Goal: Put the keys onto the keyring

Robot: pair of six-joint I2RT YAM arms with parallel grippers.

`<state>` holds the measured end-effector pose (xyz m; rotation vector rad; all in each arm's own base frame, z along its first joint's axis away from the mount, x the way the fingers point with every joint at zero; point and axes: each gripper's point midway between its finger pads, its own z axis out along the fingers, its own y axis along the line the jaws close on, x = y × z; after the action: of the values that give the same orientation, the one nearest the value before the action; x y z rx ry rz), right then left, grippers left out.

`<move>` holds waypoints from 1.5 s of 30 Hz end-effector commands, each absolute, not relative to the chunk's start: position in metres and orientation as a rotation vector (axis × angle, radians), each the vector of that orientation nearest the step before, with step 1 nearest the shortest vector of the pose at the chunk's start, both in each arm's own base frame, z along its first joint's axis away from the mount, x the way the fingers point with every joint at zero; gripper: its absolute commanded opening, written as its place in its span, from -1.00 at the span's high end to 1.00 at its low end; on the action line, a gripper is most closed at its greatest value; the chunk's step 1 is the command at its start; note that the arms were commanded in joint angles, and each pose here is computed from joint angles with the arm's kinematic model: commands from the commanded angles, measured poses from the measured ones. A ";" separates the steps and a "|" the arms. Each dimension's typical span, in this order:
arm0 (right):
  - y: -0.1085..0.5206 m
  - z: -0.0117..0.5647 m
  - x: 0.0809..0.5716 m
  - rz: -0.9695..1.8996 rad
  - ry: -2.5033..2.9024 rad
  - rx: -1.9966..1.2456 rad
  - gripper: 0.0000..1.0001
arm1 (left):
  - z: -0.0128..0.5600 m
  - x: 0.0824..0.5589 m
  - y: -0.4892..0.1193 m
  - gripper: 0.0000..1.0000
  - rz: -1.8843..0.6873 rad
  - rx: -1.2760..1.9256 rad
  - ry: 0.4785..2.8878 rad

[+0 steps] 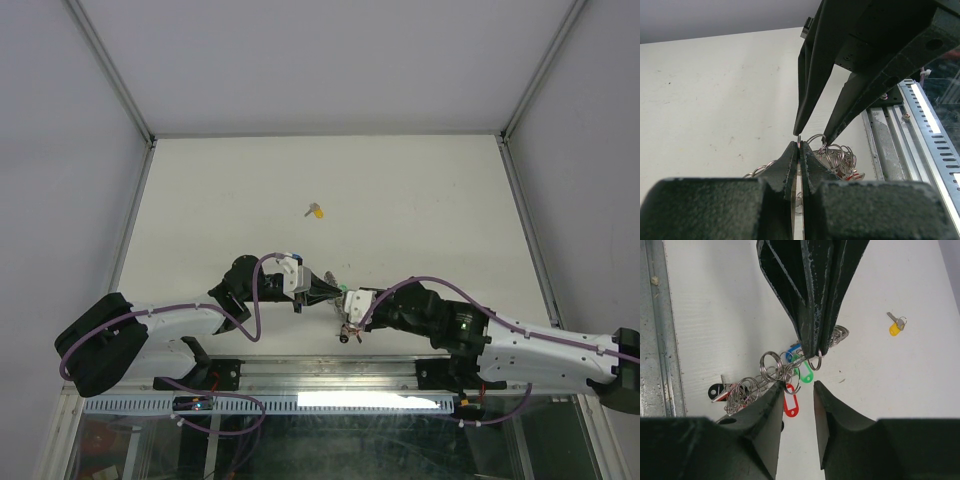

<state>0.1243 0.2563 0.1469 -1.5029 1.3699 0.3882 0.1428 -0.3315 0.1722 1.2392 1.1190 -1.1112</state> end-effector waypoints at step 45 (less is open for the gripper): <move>0.279 0.191 0.107 0.679 1.230 -1.315 1.00 | 0.204 0.136 -0.342 1.00 -1.151 1.254 0.971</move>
<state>0.1107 0.2623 0.1591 -1.4349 1.3179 0.5561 0.1390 -0.3328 0.1717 1.2565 1.1102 -1.1337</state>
